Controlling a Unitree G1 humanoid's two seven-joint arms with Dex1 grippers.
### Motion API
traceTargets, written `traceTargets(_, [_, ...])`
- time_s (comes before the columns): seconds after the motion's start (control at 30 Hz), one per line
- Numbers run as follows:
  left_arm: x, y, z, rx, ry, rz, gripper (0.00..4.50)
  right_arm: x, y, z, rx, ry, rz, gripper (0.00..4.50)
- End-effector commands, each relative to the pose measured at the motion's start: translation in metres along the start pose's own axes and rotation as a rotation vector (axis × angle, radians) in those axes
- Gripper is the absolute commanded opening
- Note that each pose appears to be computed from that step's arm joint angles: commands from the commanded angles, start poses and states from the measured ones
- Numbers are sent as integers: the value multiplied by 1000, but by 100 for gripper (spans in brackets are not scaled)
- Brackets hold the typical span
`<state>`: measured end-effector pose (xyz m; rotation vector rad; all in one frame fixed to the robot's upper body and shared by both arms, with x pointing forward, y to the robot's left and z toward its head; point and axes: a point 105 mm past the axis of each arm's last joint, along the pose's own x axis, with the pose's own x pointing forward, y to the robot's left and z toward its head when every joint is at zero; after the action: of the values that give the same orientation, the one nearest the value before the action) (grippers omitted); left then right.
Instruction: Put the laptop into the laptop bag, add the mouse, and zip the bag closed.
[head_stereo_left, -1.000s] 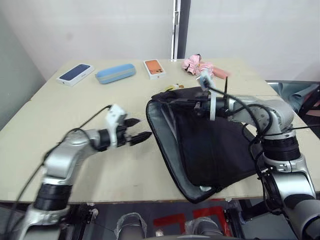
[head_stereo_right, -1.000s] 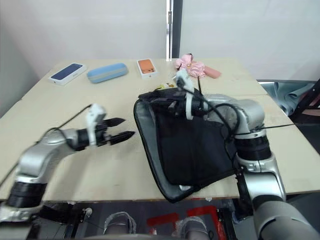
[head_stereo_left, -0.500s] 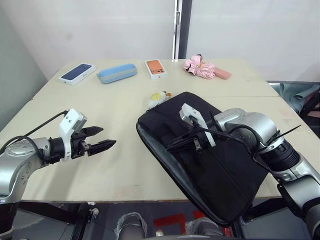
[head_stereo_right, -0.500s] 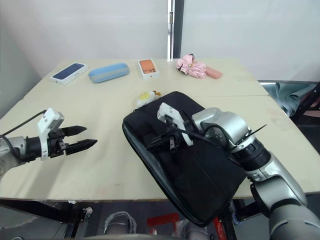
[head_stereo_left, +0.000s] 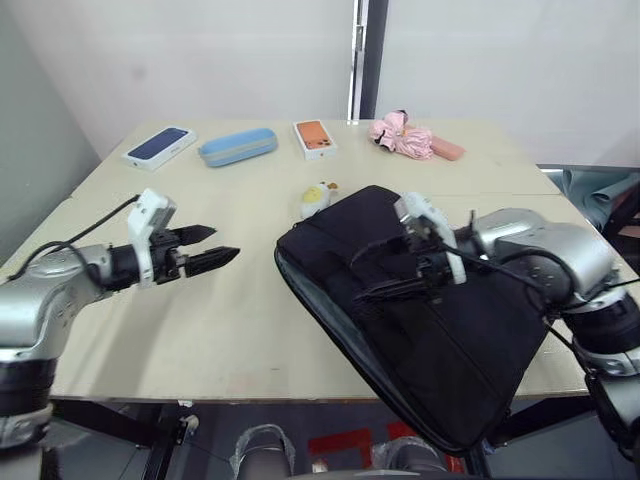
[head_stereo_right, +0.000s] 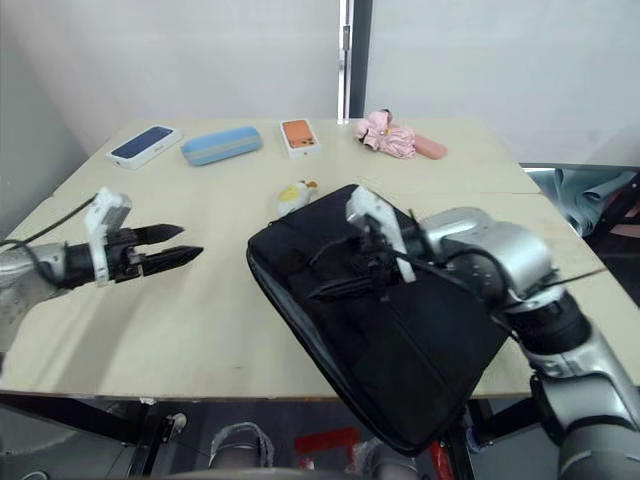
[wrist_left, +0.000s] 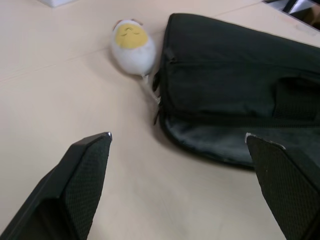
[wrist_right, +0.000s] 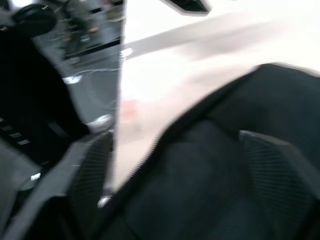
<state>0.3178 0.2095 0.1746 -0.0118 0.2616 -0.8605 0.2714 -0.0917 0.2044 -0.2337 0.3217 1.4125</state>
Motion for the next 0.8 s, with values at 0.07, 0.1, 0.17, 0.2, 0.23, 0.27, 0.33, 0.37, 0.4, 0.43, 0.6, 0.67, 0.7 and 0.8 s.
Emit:
traceTargets(0.07, [47, 4, 3, 57, 3, -75, 450, -36, -3, 22, -105, -32, -154, 447])
traceTargets(0.1, [56, 4, 1, 63, 11, -94, 450, -43, -2, 23, -112, -21, -177, 447])
traceTargets(0.17, [69, 6, 0, 68, 17, -116, 450, -54, 4, 24, -113, -4, -197, 447])
traceTargets(0.2, [78, 7, 0, 67, 20, -130, 450, -60, 8, 26, -118, 7, -211, 447])
traceTargets(0.23, [85, 7, 0, 67, 23, -142, 450, -65, 11, 27, -123, 16, -221, 447])
traceTargets(0.27, [89, 8, -1, 68, 26, -150, 450, -68, 13, 28, -127, 21, -228, 447])
traceTargets(0.33, [100, 11, -3, 71, 36, -153, 450, -75, 17, 33, -137, 20, -254, 447])
traceTargets(0.37, [105, 13, -6, 73, 47, -155, 450, -79, 18, 37, -144, 14, -272, 447])
traceTargets(0.4, [109, 14, -8, 75, 55, -158, 450, -82, 20, 41, -151, 9, -288, 447])
traceTargets(0.43, [112, 13, -10, 64, 65, -177, 450, -85, 22, 45, -165, 8, -304, 447])
traceTargets(0.6, [117, 12, -26, 63, 147, -222, 369, -96, 28, 51, -168, 5, -355, 450])
traceTargets(0.67, [118, 12, -28, 65, 154, -229, 298, -98, 30, 51, -162, 3, -361, 450])
traceTargets(0.7, [118, 12, -29, 65, 153, -233, 256, -97, 32, 51, -158, -1, -360, 450])
traceTargets(0.8, [120, 12, -30, 64, 160, -240, 146, -96, 35, 50, -150, -4, -355, 450])
